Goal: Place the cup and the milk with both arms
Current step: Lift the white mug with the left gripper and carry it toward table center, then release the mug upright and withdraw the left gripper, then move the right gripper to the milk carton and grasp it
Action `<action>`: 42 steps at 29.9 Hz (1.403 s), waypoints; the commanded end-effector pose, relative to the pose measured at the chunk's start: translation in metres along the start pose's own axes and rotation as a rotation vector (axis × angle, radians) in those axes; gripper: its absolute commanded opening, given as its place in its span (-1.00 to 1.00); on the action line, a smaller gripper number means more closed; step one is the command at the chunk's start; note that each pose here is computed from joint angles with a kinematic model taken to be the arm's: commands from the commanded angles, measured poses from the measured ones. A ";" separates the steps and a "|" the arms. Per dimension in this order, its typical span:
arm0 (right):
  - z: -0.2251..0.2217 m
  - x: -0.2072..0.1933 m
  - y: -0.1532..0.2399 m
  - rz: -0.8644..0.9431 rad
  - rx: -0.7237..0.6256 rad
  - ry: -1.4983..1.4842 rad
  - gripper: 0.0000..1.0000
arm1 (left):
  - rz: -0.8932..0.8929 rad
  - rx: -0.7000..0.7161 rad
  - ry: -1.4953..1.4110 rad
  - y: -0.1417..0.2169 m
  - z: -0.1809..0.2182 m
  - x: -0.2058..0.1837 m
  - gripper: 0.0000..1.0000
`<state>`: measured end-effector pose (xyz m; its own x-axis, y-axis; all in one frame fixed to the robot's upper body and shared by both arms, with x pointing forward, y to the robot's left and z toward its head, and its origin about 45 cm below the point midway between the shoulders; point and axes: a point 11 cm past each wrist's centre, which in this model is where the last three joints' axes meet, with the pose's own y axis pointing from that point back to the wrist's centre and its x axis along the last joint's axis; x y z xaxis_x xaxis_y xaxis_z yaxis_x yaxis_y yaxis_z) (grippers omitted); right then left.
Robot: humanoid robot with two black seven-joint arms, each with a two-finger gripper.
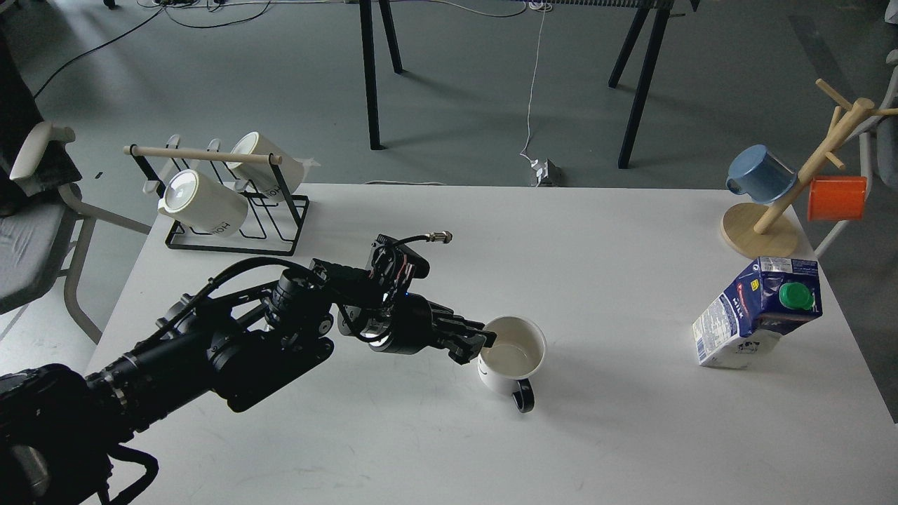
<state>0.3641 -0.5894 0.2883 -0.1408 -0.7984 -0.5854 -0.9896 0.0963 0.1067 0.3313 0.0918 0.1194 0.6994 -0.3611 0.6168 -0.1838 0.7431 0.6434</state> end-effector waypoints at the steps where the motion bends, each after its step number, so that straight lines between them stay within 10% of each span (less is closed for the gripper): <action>1: 0.000 -0.001 0.000 -0.004 0.001 -0.002 0.98 | 0.028 -0.055 0.015 0.009 0.002 0.008 0.53; 8: 0.000 -0.006 -0.002 -0.018 -0.002 -0.001 0.98 | 0.303 -0.156 0.298 0.078 -0.028 0.053 0.78; 16: 0.007 -0.042 -0.010 -0.128 -0.044 0.013 0.98 | 0.836 -0.255 0.674 0.250 -0.091 0.102 0.97; 25: 0.000 -0.061 0.011 -0.221 -0.033 -0.222 0.98 | 1.396 -0.281 1.097 0.402 -0.173 0.042 0.99; 42: 0.053 0.046 0.139 0.170 -0.184 -0.527 0.98 | 1.573 -0.265 1.241 0.422 -0.200 -0.005 0.99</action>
<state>0.2430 -0.5734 0.2532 -0.2589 -0.3839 -0.8864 -0.9625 0.0251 0.2702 0.3881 0.5224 0.2999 0.0857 0.9784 -0.1881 -0.9821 0.0512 -0.1812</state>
